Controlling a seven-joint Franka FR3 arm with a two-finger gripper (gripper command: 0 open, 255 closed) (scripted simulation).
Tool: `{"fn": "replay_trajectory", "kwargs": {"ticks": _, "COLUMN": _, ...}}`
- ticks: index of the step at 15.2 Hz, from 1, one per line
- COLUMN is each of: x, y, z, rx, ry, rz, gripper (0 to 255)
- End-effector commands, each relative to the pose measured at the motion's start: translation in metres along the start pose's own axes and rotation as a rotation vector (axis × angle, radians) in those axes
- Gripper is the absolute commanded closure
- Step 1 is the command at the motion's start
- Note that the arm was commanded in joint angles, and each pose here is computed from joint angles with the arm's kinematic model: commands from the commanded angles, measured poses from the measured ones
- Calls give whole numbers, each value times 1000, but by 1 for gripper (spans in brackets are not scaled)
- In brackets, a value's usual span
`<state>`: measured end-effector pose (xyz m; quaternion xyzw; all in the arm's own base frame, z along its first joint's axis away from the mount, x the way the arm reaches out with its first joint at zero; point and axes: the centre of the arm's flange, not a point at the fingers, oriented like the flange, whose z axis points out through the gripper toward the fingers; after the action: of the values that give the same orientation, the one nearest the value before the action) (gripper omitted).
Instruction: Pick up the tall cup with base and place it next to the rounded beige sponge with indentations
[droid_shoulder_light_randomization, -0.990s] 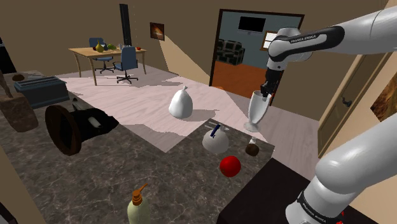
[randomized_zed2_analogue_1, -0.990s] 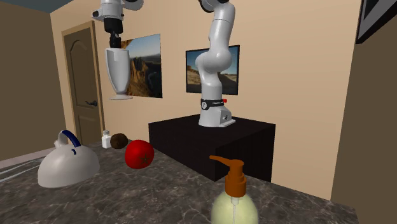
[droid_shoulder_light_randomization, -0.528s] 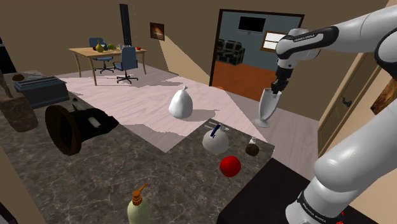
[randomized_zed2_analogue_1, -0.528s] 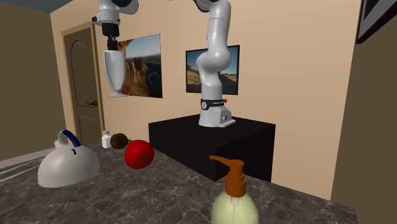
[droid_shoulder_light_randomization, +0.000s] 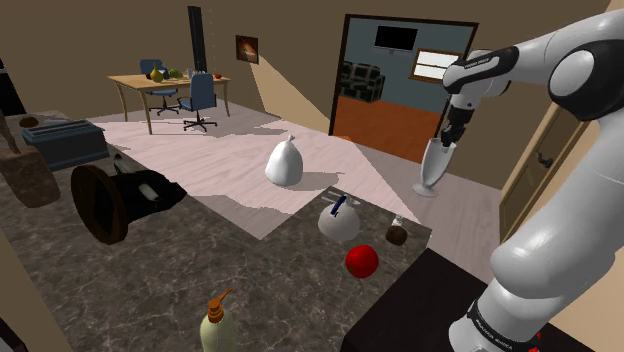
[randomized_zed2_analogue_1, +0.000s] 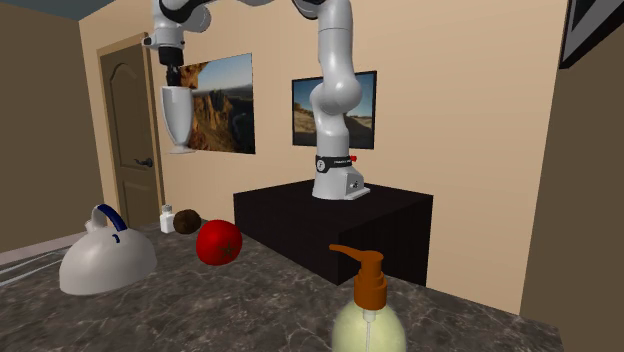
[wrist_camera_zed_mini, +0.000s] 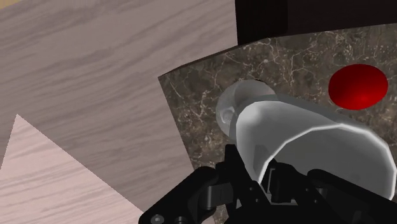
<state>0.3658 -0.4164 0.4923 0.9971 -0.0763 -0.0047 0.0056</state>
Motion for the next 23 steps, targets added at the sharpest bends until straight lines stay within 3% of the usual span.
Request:
{"fn": "replay_trajectory", "kwargs": {"ticks": 1, "x": 1, "y": 4, "z": 8, "rx": -1, "ry": 1, "rz": -1, "gripper": 255}}
{"fn": "replay_trajectory", "kwargs": {"ticks": 23, "x": 2, "y": 2, "z": 124, "rx": -1, "ry": 1, "rz": -1, "gripper": 255}}
